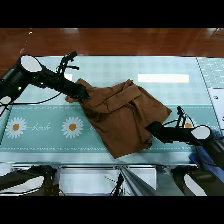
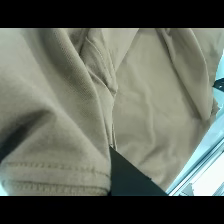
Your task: Fold the shirts.
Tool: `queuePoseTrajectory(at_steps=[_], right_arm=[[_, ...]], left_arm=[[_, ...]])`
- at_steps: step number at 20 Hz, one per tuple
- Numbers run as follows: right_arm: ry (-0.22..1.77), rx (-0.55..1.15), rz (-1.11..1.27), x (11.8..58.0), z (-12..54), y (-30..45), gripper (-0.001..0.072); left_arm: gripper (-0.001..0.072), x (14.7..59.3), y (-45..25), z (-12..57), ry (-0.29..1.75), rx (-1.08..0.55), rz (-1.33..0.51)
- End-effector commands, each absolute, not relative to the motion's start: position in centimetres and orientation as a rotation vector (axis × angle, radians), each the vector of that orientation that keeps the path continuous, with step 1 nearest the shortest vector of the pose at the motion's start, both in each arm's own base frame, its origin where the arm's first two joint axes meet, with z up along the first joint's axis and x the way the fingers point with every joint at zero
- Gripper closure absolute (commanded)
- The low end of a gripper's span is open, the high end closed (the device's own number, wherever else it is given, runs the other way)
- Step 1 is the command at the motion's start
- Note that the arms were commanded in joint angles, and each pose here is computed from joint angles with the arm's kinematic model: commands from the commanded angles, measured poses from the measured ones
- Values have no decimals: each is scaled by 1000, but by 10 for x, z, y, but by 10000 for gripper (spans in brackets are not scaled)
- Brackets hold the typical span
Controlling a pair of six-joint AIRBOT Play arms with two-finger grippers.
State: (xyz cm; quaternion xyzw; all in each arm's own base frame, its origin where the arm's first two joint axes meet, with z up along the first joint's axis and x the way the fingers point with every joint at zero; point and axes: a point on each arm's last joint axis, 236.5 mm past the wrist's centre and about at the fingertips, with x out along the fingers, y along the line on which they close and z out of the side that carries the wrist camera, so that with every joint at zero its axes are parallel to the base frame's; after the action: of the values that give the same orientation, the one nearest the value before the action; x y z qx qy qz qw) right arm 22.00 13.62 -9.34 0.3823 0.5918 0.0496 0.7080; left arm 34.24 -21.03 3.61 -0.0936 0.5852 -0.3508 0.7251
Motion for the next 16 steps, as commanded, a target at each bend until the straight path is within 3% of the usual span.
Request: queuePoseTrajectory(at_steps=[1,2,4,6,11,16], right_arm=[[1337,851,75,219,-109,152,111],[1358,854,78,217,-114,157,155],[1356,857,108,220,-115,166,493],[1301,831,162,236,-95,170,662],[963,588,402,297,44,177,690],[471,434,364,325,256,119,691]], left_arm=[[676,343,-210,36,1289,-207,-773],[676,343,-210,36,1289,-207,-773],[676,343,-210,36,1288,-207,-772],[677,347,-208,40,1267,-192,-780],[677,382,-187,120,1037,-164,-749],[677,390,-131,312,565,-107,-620]])
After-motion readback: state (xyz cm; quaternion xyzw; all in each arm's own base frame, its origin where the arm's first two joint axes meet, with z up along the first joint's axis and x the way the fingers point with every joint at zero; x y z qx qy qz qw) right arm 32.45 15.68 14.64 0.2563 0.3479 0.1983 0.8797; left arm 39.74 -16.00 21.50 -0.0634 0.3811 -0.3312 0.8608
